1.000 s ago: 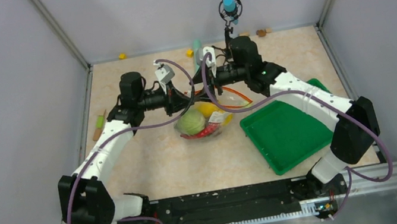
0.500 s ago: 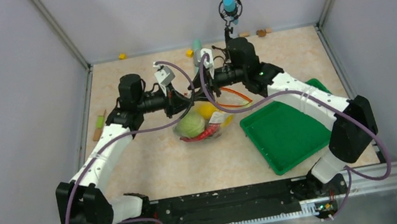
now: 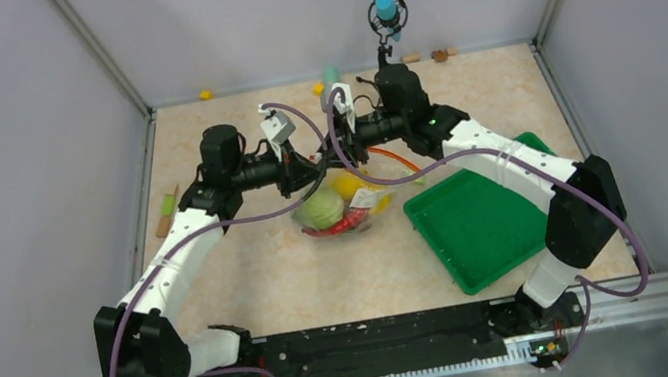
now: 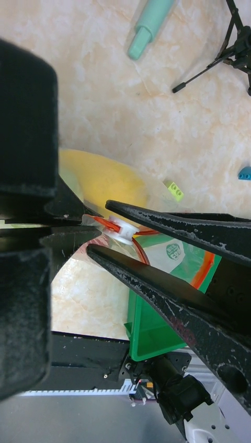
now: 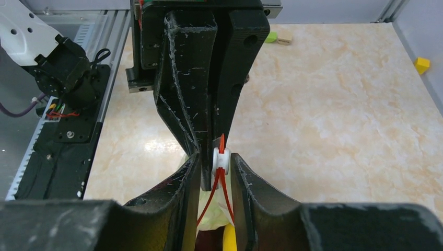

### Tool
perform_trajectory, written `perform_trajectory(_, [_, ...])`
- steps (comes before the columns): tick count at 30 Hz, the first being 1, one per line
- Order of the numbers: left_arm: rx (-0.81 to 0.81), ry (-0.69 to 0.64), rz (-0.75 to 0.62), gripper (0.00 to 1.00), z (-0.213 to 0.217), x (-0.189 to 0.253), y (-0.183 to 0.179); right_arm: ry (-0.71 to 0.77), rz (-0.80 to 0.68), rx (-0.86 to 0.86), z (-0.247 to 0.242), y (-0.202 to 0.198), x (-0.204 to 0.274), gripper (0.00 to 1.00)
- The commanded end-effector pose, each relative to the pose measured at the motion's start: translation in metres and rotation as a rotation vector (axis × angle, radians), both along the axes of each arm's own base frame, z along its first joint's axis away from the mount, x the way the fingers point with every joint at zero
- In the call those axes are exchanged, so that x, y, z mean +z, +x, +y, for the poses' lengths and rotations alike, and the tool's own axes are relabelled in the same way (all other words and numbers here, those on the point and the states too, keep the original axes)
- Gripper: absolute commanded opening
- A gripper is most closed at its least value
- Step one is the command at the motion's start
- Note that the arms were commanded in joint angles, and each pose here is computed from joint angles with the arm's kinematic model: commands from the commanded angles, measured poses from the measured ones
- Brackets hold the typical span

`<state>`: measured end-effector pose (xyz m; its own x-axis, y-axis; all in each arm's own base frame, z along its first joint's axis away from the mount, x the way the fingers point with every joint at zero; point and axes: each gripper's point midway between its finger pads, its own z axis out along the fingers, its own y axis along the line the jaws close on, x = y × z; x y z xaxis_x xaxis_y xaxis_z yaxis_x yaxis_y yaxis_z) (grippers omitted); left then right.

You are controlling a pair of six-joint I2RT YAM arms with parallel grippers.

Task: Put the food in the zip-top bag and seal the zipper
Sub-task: Zip the zipper food storage bag at the center of the board.

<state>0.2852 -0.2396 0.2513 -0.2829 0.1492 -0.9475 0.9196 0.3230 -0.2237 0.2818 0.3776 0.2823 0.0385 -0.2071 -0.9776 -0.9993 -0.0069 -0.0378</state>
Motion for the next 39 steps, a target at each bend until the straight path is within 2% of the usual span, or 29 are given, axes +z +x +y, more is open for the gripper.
perform_trajectory(1, [-0.005, -0.022, -0.104, 0.00, -0.001, 0.021, 0.001, 0.063, -0.047, 0.044, 0.008, -0.007, 0.032, 0.27])
perform_trajectory(12, [-0.003, -0.022, -0.111, 0.00, -0.001, 0.023, 0.000, 0.083, -0.019, 0.057, 0.010, -0.010, 0.036, 0.26])
perform_trajectory(14, [-0.003, -0.023, -0.110, 0.00, -0.001, 0.023, -0.001, 0.071, -0.013, 0.049, 0.009, -0.009, 0.032, 0.20])
perform_trajectory(18, [-0.006, -0.028, -0.116, 0.00, -0.001, 0.024, -0.002, 0.044, -0.014, 0.034, 0.007, -0.007, 0.027, 0.00])
perform_trajectory(29, [0.051, -0.068, -0.166, 0.00, 0.004, 0.030, -0.005, -0.101, -0.035, -0.077, -0.008, 0.011, -0.001, 0.00])
perform_trajectory(39, [0.117, -0.054, -0.161, 0.00, 0.011, 0.026, 0.002, -0.141, -0.025, -0.121, -0.022, 0.015, -0.006, 0.00])
